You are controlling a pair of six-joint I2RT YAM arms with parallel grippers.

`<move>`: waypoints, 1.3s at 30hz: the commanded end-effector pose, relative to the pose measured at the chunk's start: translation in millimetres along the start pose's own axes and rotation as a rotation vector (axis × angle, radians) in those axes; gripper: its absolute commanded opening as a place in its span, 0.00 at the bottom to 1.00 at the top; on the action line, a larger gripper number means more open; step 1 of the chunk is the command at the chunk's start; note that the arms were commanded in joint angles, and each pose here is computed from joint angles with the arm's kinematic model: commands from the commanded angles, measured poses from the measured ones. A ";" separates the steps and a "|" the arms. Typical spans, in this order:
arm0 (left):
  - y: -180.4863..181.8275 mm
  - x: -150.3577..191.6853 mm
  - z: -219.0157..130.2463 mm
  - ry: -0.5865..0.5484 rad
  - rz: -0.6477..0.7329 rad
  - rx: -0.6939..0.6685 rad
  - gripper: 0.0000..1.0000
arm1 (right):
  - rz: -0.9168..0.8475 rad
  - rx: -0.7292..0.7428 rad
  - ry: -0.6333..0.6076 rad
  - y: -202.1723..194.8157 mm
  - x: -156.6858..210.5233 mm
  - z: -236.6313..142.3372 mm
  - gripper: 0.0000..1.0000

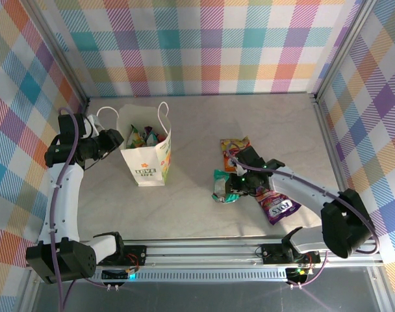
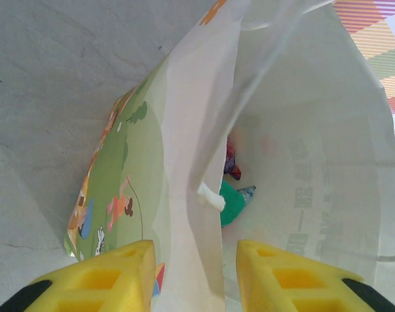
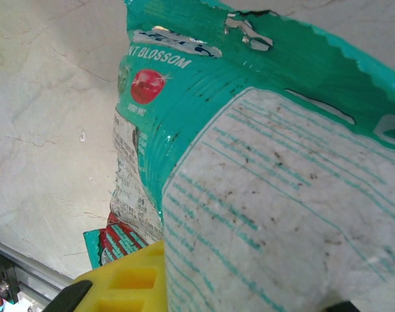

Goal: Place the snacks into the paper bag

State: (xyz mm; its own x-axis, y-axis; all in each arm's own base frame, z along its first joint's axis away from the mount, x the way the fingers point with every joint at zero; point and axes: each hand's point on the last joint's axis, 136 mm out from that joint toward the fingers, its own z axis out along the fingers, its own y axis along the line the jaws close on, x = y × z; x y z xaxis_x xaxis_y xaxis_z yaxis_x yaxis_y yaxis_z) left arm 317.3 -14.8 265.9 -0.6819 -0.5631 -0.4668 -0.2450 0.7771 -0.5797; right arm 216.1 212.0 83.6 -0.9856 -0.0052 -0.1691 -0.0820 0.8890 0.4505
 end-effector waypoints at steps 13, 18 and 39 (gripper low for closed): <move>-19.5 -20.0 -16.6 -0.057 0.035 0.048 0.39 | -0.145 -0.063 -0.224 44.9 -43.9 -70.7 0.19; -15.6 -20.5 -11.8 -0.056 0.027 0.039 0.40 | -0.178 -0.096 -0.292 60.3 -55.4 -93.1 0.19; -9.2 -28.2 12.9 -0.048 -0.014 0.046 0.39 | -0.425 -0.243 -0.525 159.3 -99.1 -173.9 0.18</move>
State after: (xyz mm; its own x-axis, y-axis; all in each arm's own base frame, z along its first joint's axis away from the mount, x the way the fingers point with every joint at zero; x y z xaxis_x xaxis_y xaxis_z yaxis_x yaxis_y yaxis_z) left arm 342.2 -11.8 277.1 -0.6544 -0.5759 -0.4900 -0.2255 0.7671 -0.6006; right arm 268.8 264.6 293.2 -0.7419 -0.0571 -0.6680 -0.4640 0.7630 0.4501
